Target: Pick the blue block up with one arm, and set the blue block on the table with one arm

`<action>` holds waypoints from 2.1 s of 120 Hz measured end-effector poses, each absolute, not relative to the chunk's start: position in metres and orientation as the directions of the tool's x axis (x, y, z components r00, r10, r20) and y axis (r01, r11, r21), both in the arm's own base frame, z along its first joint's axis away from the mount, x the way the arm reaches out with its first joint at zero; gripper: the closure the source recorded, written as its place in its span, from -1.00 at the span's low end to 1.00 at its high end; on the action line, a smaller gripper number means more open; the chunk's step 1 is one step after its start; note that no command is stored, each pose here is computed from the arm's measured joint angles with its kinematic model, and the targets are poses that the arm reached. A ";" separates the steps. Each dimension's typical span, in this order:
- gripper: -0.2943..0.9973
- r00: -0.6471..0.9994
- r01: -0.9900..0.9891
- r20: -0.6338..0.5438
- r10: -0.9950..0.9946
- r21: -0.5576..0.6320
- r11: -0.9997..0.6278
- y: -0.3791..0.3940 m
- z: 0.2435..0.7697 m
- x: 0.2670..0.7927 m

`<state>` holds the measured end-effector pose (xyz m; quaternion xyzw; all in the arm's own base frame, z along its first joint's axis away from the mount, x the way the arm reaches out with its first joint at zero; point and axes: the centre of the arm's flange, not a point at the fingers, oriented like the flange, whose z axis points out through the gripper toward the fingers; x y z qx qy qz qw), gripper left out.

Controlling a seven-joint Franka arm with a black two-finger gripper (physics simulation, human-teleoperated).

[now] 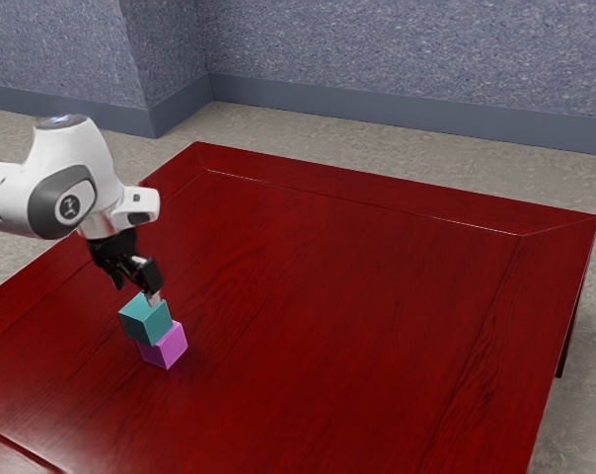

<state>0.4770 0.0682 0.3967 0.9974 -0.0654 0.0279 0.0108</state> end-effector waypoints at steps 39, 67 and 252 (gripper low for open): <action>-0.51 0.991 -0.128 0.022 -0.129 -0.019 -0.992 0.077 0.363 0.487; -0.52 0.992 -0.126 0.021 -0.126 -0.032 -0.992 0.080 0.349 0.493; -0.30 0.987 -0.089 -0.138 -0.079 -0.071 -0.993 0.060 0.295 0.683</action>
